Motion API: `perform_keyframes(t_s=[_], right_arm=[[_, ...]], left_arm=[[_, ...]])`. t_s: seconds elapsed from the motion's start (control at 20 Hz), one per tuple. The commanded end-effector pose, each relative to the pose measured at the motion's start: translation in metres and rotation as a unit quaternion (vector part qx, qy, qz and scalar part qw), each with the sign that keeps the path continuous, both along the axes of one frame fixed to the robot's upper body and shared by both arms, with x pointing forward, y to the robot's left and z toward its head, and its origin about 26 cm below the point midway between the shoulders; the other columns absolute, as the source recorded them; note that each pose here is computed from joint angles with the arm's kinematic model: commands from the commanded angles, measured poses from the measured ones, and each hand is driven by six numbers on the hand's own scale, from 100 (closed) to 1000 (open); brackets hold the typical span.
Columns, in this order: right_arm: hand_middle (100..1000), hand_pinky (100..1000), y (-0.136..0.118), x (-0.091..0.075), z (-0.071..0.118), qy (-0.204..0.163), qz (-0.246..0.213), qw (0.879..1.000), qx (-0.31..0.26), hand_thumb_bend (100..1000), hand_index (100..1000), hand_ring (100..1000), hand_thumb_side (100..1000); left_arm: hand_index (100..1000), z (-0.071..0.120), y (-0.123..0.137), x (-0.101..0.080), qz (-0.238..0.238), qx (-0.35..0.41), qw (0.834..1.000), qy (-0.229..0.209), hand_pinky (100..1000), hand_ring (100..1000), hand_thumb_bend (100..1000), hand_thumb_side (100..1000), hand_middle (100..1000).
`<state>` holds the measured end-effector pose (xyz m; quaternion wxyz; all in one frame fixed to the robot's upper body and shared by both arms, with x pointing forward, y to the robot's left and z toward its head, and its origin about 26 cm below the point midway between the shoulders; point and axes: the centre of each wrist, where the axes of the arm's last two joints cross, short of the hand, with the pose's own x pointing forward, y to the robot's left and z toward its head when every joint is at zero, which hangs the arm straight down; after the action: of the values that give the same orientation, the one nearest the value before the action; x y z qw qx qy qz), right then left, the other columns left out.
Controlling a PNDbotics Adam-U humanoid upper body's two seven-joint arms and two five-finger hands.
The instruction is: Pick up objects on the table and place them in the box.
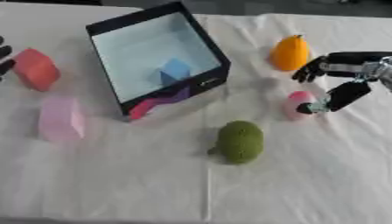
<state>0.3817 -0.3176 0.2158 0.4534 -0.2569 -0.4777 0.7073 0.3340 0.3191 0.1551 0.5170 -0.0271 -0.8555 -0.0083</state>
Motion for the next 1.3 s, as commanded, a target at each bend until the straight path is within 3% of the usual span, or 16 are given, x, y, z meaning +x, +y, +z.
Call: perform_keyframes(t_s=[0.05, 0.7, 0.8, 0.95, 1.3], right_arm=[[789, 860, -0.009, 0.001, 0.004, -0.012, -0.013, 1.000, -0.014, 457, 880, 822, 552], [776, 849, -0.016, 0.008, -0.017, -0.007, -0.032, 0.999, -0.020, 458, 874, 812, 530], [731, 835, -0.015, 0.009, -0.020, -0.003, -0.033, 0.999, -0.015, 451, 855, 790, 503], [600, 813, -0.014, 0.009, -0.018, -0.009, -0.035, 0.999, 0.011, 327, 759, 753, 404], [545, 791, -0.008, -0.001, -0.001, -0.058, -0.051, 0.993, 0.087, 204, 698, 689, 330]], left_arm=[[785, 0.010, 0.002, 0.000, -0.003, 0.011, 1.000, -0.014, 918, 868, 103, 781, 795], [784, 0.010, 0.000, 0.000, -0.006, 0.012, 1.000, -0.016, 918, 870, 101, 781, 795], [783, 0.010, 0.000, 0.000, -0.006, 0.012, 1.000, -0.016, 918, 869, 100, 781, 794], [783, 0.010, 0.000, 0.000, -0.006, 0.012, 1.000, -0.016, 918, 869, 100, 781, 794], [783, 0.011, 0.000, 0.000, -0.007, 0.012, 1.000, -0.015, 918, 870, 101, 779, 793]])
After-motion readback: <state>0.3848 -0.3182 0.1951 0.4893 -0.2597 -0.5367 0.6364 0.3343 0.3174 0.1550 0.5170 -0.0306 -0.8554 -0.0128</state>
